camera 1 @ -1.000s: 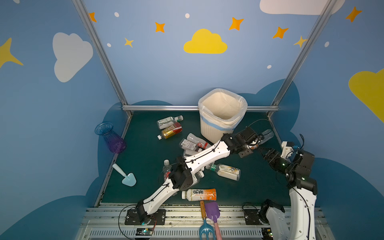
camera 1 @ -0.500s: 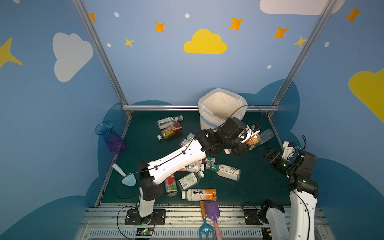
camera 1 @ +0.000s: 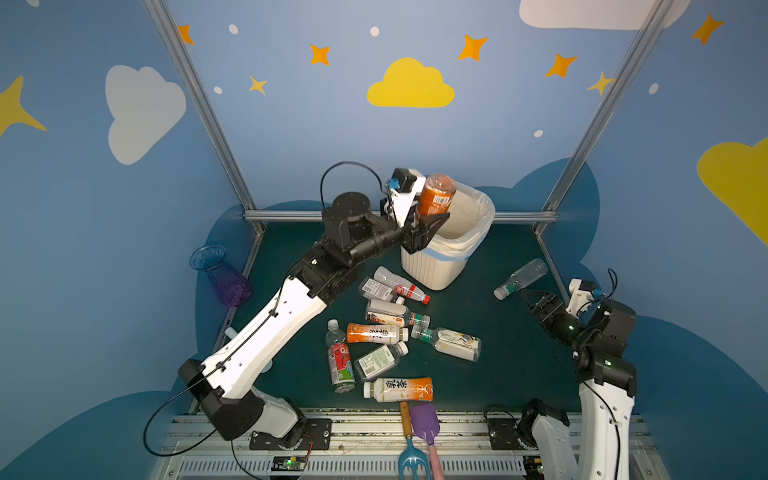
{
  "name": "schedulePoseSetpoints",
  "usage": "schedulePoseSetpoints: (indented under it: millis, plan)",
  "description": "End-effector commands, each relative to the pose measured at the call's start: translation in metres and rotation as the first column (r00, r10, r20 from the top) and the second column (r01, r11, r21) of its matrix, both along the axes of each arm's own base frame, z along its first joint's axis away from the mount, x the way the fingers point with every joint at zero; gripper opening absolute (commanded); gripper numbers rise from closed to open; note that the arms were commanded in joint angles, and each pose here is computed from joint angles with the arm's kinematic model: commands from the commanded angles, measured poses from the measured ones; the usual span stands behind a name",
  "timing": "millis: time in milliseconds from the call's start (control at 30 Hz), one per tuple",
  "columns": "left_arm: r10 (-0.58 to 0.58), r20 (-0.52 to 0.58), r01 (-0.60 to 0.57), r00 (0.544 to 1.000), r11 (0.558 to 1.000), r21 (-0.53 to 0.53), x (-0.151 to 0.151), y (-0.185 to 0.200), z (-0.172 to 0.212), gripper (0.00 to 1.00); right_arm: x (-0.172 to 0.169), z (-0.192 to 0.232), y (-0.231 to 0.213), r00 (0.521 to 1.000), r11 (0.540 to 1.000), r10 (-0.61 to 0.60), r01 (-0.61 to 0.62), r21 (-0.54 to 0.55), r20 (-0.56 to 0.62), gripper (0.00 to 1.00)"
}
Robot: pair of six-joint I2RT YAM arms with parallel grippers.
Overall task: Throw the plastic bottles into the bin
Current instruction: 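Lift the Nescafe bottle with the left gripper up over the bin, then draw the left arm back while the right arm reaches toward the near bottle cluster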
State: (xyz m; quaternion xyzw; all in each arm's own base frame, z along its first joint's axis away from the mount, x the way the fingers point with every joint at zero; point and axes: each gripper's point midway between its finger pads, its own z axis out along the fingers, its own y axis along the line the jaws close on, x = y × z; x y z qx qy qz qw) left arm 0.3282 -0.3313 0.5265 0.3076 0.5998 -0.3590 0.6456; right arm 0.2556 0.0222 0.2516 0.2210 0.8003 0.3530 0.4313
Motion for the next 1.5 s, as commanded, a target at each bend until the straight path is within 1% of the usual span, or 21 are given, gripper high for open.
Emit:
schedulePoseSetpoints:
  millis: [0, 33, 67, 100, 167, 233, 333, 467, 500, 567, 633, 667, 700, 767, 800, 967, 1100, 1167, 1300, 1400, 1467]
  plan:
    - [-0.125, -0.091, 0.122, 0.988, 0.992, -0.035, 0.043, -0.027, -0.008, 0.61, 0.004, 0.006, 0.003, 1.000, 1.000, 0.018, -0.018, 0.002, 0.025, 0.77]
    - [-0.125, -0.124, 0.121, 0.984, 0.992, -0.035, 0.059, -0.032, -0.012, 0.69, 0.004, 0.006, 0.003, 0.999, 1.000, 0.020, -0.020, -0.003, 0.025, 0.78]
    - [-0.113, -0.167, 0.111, 0.979, 0.994, -0.023, 0.079, -0.039, -0.022, 0.92, 0.004, 0.006, 0.003, 1.000, 1.000, 0.021, -0.021, -0.009, 0.022, 0.78]
    - [-0.101, -0.193, 0.100, 0.976, 0.995, -0.014, 0.092, -0.042, -0.027, 1.00, 0.004, 0.005, 0.002, 1.000, 1.000, 0.021, -0.021, -0.013, 0.017, 0.77]
    - [-0.101, -0.235, 0.103, 0.967, 0.995, -0.003, 0.109, -0.047, -0.035, 1.00, 0.004, 0.005, 0.003, 0.999, 0.999, 0.031, -0.031, -0.023, 0.010, 0.78]
    - [-0.106, -0.260, 0.104, 0.960, 0.994, -0.019, 0.111, -0.043, -0.029, 1.00, 0.002, 0.006, 0.004, 0.999, 0.998, 0.043, -0.043, -0.035, 0.009, 0.78]
    - [-0.074, -0.258, 0.075, 0.963, 0.997, -0.006, 0.101, -0.033, -0.016, 1.00, 0.000, 0.009, 0.006, 0.998, 0.997, 0.057, -0.057, -0.043, 0.015, 0.78]
    - [-0.038, -0.265, 0.042, 0.963, 0.999, 0.010, 0.073, -0.019, -0.007, 1.00, -0.005, 0.009, 0.009, 0.997, 0.996, 0.072, -0.071, -0.059, 0.019, 0.78]
    - [-0.013, -0.287, 0.020, 0.958, 1.000, 0.022, 0.070, -0.015, -0.014, 1.00, -0.006, 0.009, 0.009, 0.997, 0.995, 0.073, -0.072, -0.063, 0.022, 0.78]
    - [0.068, -0.326, -0.063, 0.943, 0.998, 0.024, 0.063, 0.004, -0.027, 1.00, -0.008, 0.008, 0.010, 0.997, 0.995, 0.078, -0.076, -0.070, 0.023, 0.78]
    - [0.186, -0.364, -0.189, 0.913, 0.982, 0.029, 0.059, 0.032, -0.052, 1.00, -0.012, 0.008, 0.012, 0.996, 0.993, 0.089, -0.087, -0.083, 0.021, 0.78]
    - [0.260, -0.380, -0.264, 0.888, 0.964, 0.043, 0.056, 0.050, -0.066, 1.00, -0.014, 0.010, 0.013, 0.995, 0.991, 0.097, -0.094, -0.093, 0.023, 0.78]
    - [0.308, -0.399, -0.311, 0.864, 0.949, 0.059, 0.052, 0.066, -0.080, 1.00, -0.016, 0.010, 0.015, 0.994, 0.990, 0.103, -0.100, -0.101, 0.023, 0.78]
    - [0.407, -0.455, -0.407, 0.792, 0.908, 0.103, 0.042, 0.101, -0.115, 1.00, -0.020, 0.013, 0.018, 0.993, 0.987, 0.118, -0.114, -0.117, 0.026, 0.78]
    - [0.435, -0.482, -0.435, 0.761, 0.892, 0.119, 0.037, 0.114, -0.129, 1.00, -0.021, 0.014, 0.020, 0.992, 0.985, 0.124, -0.120, -0.123, 0.030, 0.78]
    - [0.564, -0.592, -0.522, 0.576, 0.811, 0.265, -0.002, 0.170, -0.211, 1.00, -0.029, 0.018, 0.038, 0.981, 0.971, 0.188, -0.181, -0.159, 0.035, 0.78]
    - [0.617, -0.652, -0.550, 0.441, 0.760, 0.347, -0.028, 0.205, -0.262, 1.00, -0.037, 0.017, 0.056, 0.964, 0.946, 0.266, -0.258, -0.195, 0.019, 0.78]
    - [0.606, -0.691, -0.551, 0.393, 0.757, 0.351, -0.039, 0.217, -0.280, 1.00, -0.041, 0.015, 0.067, 0.950, 0.927, 0.312, -0.304, -0.219, -0.001, 0.78]
    - [0.564, -0.762, -0.542, 0.318, 0.768, 0.342, -0.051, 0.227, -0.306, 1.00, -0.048, 0.009, 0.092, 0.908, 0.880, 0.418, -0.413, -0.233, -0.032, 0.77]
    - [0.558, -0.781, -0.545, 0.280, 0.762, 0.349, -0.057, 0.231, -0.318, 1.00, -0.055, 0.002, 0.117, 0.855, 0.821, 0.516, -0.512, -0.253, -0.056, 0.77]
    - [0.558, -0.787, -0.553, 0.263, 0.756, 0.350, -0.060, 0.234, -0.322, 1.00, -0.061, -0.004, 0.136, 0.810, 0.767, 0.582, -0.577, -0.281, -0.074, 0.76]
